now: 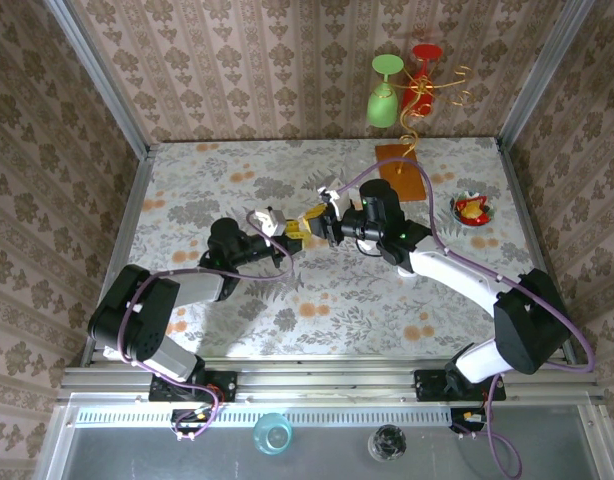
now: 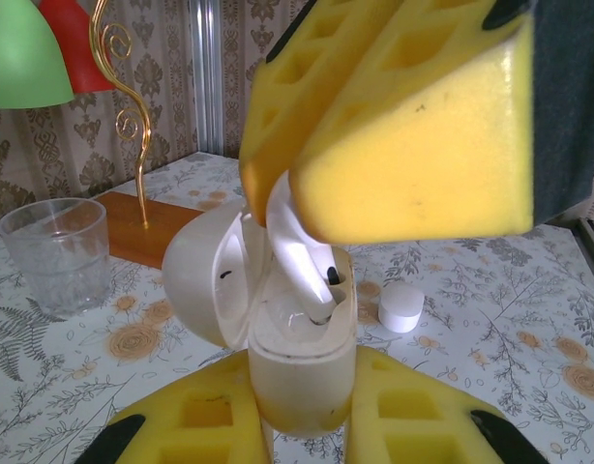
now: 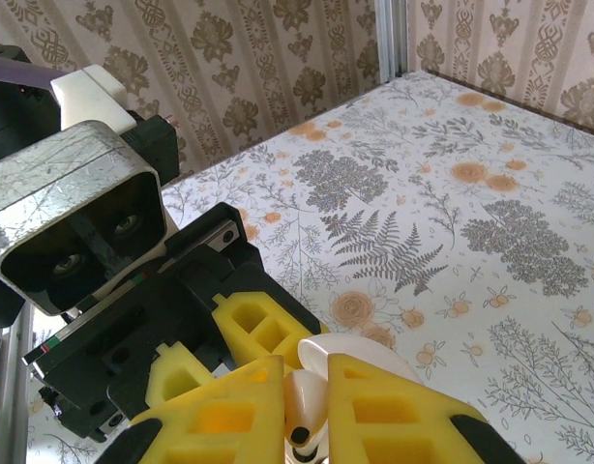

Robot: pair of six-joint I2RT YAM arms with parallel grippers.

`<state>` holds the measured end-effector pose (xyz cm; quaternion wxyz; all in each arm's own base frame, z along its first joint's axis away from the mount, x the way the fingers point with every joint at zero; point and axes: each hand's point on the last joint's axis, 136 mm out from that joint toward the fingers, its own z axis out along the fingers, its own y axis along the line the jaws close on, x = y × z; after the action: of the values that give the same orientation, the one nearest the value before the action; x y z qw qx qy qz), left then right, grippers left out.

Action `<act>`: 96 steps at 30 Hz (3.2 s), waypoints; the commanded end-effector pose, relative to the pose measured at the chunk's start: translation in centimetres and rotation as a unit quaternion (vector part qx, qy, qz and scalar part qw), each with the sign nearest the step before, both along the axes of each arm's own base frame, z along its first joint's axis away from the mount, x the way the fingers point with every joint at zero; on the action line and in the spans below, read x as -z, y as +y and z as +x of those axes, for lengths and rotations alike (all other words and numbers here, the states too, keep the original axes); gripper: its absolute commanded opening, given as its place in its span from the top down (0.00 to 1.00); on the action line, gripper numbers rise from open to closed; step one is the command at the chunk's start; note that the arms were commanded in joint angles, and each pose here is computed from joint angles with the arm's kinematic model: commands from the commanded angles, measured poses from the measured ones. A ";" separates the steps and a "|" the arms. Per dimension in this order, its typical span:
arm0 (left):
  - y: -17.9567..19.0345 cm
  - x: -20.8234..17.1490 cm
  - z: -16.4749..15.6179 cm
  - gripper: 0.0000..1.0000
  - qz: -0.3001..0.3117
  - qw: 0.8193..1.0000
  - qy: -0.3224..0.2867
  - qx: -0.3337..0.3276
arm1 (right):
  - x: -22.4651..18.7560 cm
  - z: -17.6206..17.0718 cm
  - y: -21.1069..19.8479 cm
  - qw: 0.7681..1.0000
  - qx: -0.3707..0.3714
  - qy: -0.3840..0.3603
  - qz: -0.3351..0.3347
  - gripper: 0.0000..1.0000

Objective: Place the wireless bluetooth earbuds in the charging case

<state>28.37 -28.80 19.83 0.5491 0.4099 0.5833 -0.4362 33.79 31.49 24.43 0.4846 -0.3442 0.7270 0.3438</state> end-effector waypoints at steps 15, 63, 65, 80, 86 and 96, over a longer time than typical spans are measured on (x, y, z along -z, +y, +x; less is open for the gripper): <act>0.3 -3.8 -0.4 1.00 -0.033 0.998 -0.051 0.007 | 3.1 -1.4 -0.2 0.998 -0.013 0.003 -0.067 0.84; 0.5 -2.9 -0.9 1.00 -0.013 0.998 -0.055 0.011 | -1.8 0.3 -4.8 0.992 0.105 0.059 0.026 0.44; 0.4 -3.0 -1.0 1.00 -0.014 0.998 -0.056 0.015 | -0.9 0.0 -4.6 0.994 0.092 0.066 0.011 0.40; 0.0 -3.2 -1.0 1.00 -0.020 0.998 -0.053 0.016 | 0.1 -0.2 -3.4 0.995 0.058 0.084 0.003 0.29; -0.1 -3.2 -0.8 1.00 -0.020 0.998 -0.050 0.016 | 1.1 -0.3 -2.8 0.994 0.047 0.095 -0.003 0.27; -0.3 -2.9 -0.8 1.00 -0.018 0.999 -0.046 0.019 | 0.8 0.1 -2.0 0.993 0.042 0.107 0.013 0.25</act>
<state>27.66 -28.67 21.44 0.5622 0.4214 0.5640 -0.4339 33.61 28.48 22.13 0.4175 -0.2662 0.7961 0.3479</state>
